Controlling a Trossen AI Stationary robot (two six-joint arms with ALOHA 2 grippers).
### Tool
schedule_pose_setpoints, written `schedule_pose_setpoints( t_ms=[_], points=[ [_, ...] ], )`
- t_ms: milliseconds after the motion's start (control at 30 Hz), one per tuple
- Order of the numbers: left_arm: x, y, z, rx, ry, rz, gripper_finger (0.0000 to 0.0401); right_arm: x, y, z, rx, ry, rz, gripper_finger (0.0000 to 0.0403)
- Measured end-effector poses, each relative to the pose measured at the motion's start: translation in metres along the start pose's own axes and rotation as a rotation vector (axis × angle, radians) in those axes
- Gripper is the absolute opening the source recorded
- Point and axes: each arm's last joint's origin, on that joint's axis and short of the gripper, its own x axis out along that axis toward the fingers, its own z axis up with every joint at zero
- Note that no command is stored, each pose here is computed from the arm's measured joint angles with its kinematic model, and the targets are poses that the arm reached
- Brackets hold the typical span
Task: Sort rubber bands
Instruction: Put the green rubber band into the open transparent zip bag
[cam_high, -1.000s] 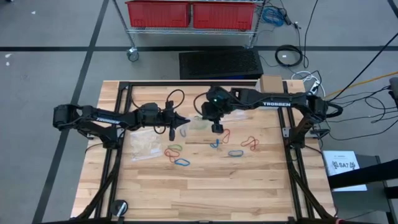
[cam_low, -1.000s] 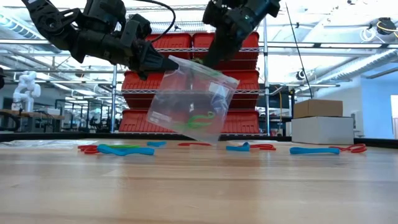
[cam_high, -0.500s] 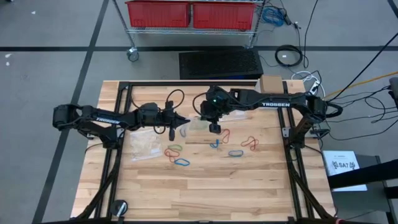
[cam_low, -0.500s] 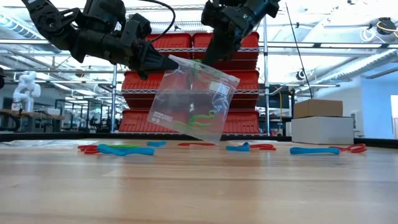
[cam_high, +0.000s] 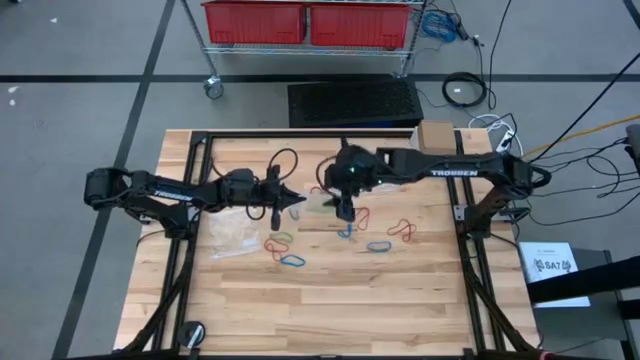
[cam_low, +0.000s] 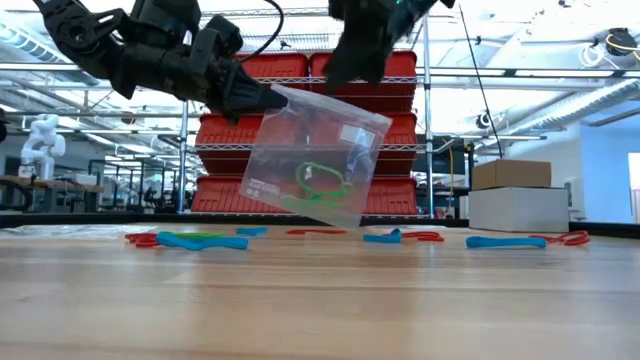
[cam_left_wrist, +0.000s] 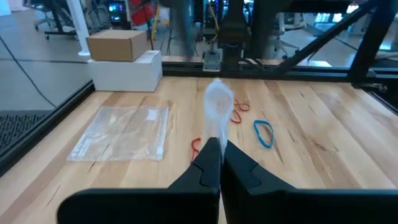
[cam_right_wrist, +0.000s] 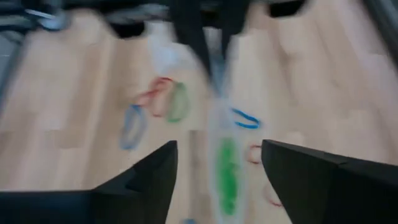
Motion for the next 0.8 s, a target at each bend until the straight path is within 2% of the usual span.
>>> schedule_pose_setpoints(
  t_ms=[133,233,367,533,667,800],
  points=[
    [0.0,-0.002,0.0,0.005,0.003,0.0,0.0,0.013,0.036,-0.003,-0.036,0.02,0.078,0.0234],
    [0.0,-0.002,0.0,0.009,0.004,0.008,0.0,0.035,0.065,-0.007,-0.067,0.012,0.096,0.0218],
    [0.0,0.0,0.0,0.011,0.008,0.076,0.0,0.07,0.094,-0.011,-0.073,-0.054,0.129,0.0195],
    [-0.003,0.0,0.005,0.014,-0.019,0.084,0.0,0.125,0.09,-0.033,0.032,-0.004,0.041,0.0193],
    [-0.011,-0.001,0.011,0.027,-0.019,0.088,0.0,0.159,0.081,-0.045,0.091,-0.025,-0.005,0.0214],
    [-0.022,-0.002,0.016,0.038,-0.002,0.108,0.0,0.182,0.074,-0.058,0.12,-0.033,-0.109,0.0241]
  ],
)
